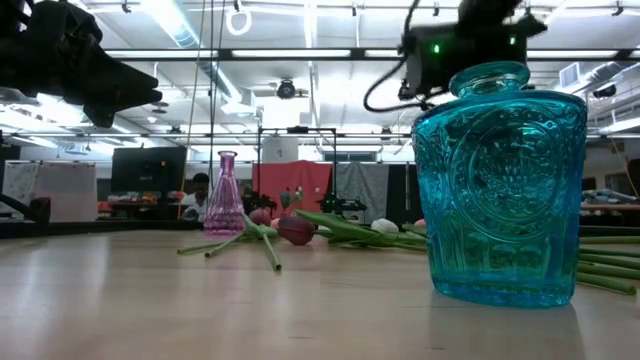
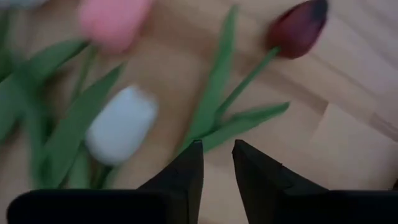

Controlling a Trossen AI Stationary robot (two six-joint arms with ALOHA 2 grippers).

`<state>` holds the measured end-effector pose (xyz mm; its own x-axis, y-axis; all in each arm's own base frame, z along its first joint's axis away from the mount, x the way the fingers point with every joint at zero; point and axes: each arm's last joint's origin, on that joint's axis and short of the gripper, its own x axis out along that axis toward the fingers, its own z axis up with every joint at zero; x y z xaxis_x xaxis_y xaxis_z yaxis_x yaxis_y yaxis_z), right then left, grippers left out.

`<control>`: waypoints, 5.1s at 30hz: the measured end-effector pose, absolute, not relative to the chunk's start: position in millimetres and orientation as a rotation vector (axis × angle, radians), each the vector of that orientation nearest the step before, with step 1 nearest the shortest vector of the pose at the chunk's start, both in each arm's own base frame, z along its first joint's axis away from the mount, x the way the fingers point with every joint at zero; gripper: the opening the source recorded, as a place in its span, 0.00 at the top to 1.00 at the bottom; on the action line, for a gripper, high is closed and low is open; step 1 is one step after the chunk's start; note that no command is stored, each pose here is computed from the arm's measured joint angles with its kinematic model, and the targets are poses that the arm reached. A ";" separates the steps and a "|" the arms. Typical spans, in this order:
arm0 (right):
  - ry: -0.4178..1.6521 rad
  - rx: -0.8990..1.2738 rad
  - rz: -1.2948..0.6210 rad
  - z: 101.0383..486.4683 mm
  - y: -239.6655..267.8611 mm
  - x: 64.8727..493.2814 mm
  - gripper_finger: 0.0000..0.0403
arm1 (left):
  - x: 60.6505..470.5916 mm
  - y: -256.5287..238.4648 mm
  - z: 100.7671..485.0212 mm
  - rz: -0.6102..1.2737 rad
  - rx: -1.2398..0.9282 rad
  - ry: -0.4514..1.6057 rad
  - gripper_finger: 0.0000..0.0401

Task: Sort flowers into vase by color
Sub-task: Put the top right red flower into the purple vase

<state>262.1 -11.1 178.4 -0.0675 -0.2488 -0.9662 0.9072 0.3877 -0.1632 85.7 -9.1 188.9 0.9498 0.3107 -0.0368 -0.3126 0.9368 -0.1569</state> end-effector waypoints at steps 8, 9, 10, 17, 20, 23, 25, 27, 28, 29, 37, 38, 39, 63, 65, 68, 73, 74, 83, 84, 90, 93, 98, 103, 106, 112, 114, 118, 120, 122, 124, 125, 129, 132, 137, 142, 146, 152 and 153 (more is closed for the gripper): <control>1.193 0.742 -1.145 167.1 -42.6 250.1 0.73 | 85.6 -9.1 188.5 0.318 -0.160 0.016 0.59; 1.193 0.741 -1.148 165.8 -45.9 249.1 0.72 | 85.6 -9.1 188.5 0.318 -0.160 0.016 0.59; 1.187 0.746 -1.150 164.1 -49.2 248.3 0.72 | 85.6 -9.1 188.4 0.319 -0.160 0.016 0.59; 1.153 0.793 -1.134 149.6 -64.3 242.6 0.72 | 85.5 -9.1 186.3 0.320 -0.150 0.038 0.59; 1.174 0.806 -1.152 144.3 -65.5 236.9 0.72 | 85.3 -9.0 183.5 0.322 -0.137 0.065 0.59; 1.177 0.815 -1.151 141.2 -65.7 234.8 0.72 | 85.2 -9.0 182.9 0.323 -0.135 0.071 0.59; 1.164 0.820 -1.143 138.4 -66.0 234.5 0.73 | 85.2 -9.0 182.9 0.323 -0.135 0.071 0.59; 1.153 0.824 -1.132 135.4 -65.8 234.0 0.75 | 85.2 -9.0 183.0 0.323 -0.135 0.071 0.59; 1.148 0.826 -1.129 134.1 -65.6 233.7 0.76 | 85.2 -9.0 183.1 0.323 -0.136 0.070 0.59; 1.146 0.827 -1.127 133.2 -65.4 233.0 0.78 | 85.2 -9.0 183.1 0.323 -0.137 0.069 0.59; 1.192 0.777 -1.064 135.4 -65.4 234.9 0.97 | 84.4 -9.2 189.3 0.301 -0.199 0.043 0.59; 1.197 0.764 -1.055 137.8 -66.2 236.8 0.97 | 83.8 -9.1 193.4 0.300 -0.199 0.038 0.59; 1.196 0.748 -1.048 141.5 -67.3 239.5 0.96 | 83.0 -8.8 198.4 0.299 -0.198 0.031 0.59; -0.027 0.231 -0.220 262.5 -100.4 356.2 0.97 | 93.9 -3.7 226.8 0.233 -0.102 0.015 0.59; -0.093 0.217 -0.203 257.4 -106.1 361.6 0.97 | 97.9 -2.0 227.2 0.228 -0.107 0.014 0.59; -0.179 0.191 -0.184 259.0 -117.1 368.0 0.97 | 103.9 0.6 230.7 0.208 -0.116 -0.013 0.59; -0.277 0.131 -0.128 280.2 -136.0 395.2 0.97 | 111.0 6.2 229.2 0.265 -0.110 0.004 0.59; -0.283 0.115 -0.110 283.5 -139.0 403.0 0.97 | 112.0 7.3 229.3 0.280 -0.108 0.002 0.59; -0.312 -0.031 -0.058 332.9 -155.3 442.0 0.97 | 111.9 12.3 223.1 0.424 -0.133 0.052 0.59; -0.308 -0.055 -0.072 337.8 -155.9 442.7 0.97 | 111.9 12.2 222.7 0.425 -0.140 0.054 0.59; -0.356 -0.123 -0.100 357.4 -159.0 441.3 0.97 | 111.8 12.6 223.6 0.435 -0.144 0.043 0.59; -0.389 -0.129 -0.108 360.4 -162.0 438.9 0.97 | 111.5 13.5 223.7 0.468 -0.141 0.040 0.59; -0.402 -0.132 -0.117 361.7 -162.6 438.2 0.97 | 111.1 14.9 223.7 0.523 -0.128 0.040 0.59; -0.436 -0.115 -0.104 364.6 -160.5 437.4 0.97 | 110.9 15.3 223.8 0.538 -0.114 0.041 0.59; -0.439 -0.115 -0.099 365.0 -158.2 438.2 0.97 | 110.9 15.3 224.0 0.540 -0.113 0.039 0.59; -0.439 -0.115 -0.099 364.9 -156.7 438.7 0.97 | 111.0 15.3 224.5 0.540 -0.113 0.034 0.59; -0.440 -0.119 -0.118 362.0 -154.8 441.5 0.97 | 111.0 15.3 224.8 0.540 -0.114 0.030 0.59; -0.474 -0.127 -0.137 344.2 -153.8 452.9 0.96 | 111.0 15.3 225.7 0.540 -0.114 0.022 0.59; -0.437 -0.117 -0.138 335.3 -155.8 456.7 0.96 | 111.0 15.3 225.4 0.540 -0.112 0.026 0.59; -0.436 -0.112 -0.140 334.3 -160.9 455.3 0.96 | 111.0 15.3 225.3 0.540 -0.114 0.027 0.59; -0.450 -0.101 -0.142 337.8 -165.0 452.1 0.96 | 111.0 15.3 225.1 0.540 -0.114 0.028 0.59; -0.452 -0.100 -0.137 338.7 -166.3 451.1 0.96 | 111.0 15.3 225.1 0.540 -0.113 0.028 0.59; -0.437 -0.090 -0.121 336.6 -168.1 451.5 0.96 | 111.0 15.3 225.2 0.540 -0.113 0.028 0.59; -0.458 -0.099 -0.117 338.4 -167.4 450.7 0.96 | 111.0 15.3 225.2 0.540 -0.114 0.028 0.59; -0.481 -0.101 -0.120 340.5 -167.7 449.4 0.96 | 111.0 15.3 225.2 0.540 -0.114 0.027 0.59; -0.475 -0.102 -0.123 340.1 -169.3 449.1 0.96 | 111.0 15.3 225.2 0.540 -0.114 0.027 0.59; -0.449 -0.095 -0.133 337.7 -170.7 449.9 0.96 | 111.0 15.3 225.2 0.540 -0.114 0.027 0.59; -0.370 -0.080 -0.146 328.9 -172.5 453.7 0.96 | 111.0 15.3 225.1 0.540 -0.114 0.028 0.59; -0.339 -0.078 -0.154 326.1 -173.1 454.6 0.96 | 111.0 15.3 225.0 0.540 -0.114 0.029 0.59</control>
<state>454.6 -173.1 326.1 0.9314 -0.1375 0.3370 0.1636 0.9852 -0.0502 111.0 15.3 225.0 0.8575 0.5113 -0.0572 -0.5145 0.8515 -0.1009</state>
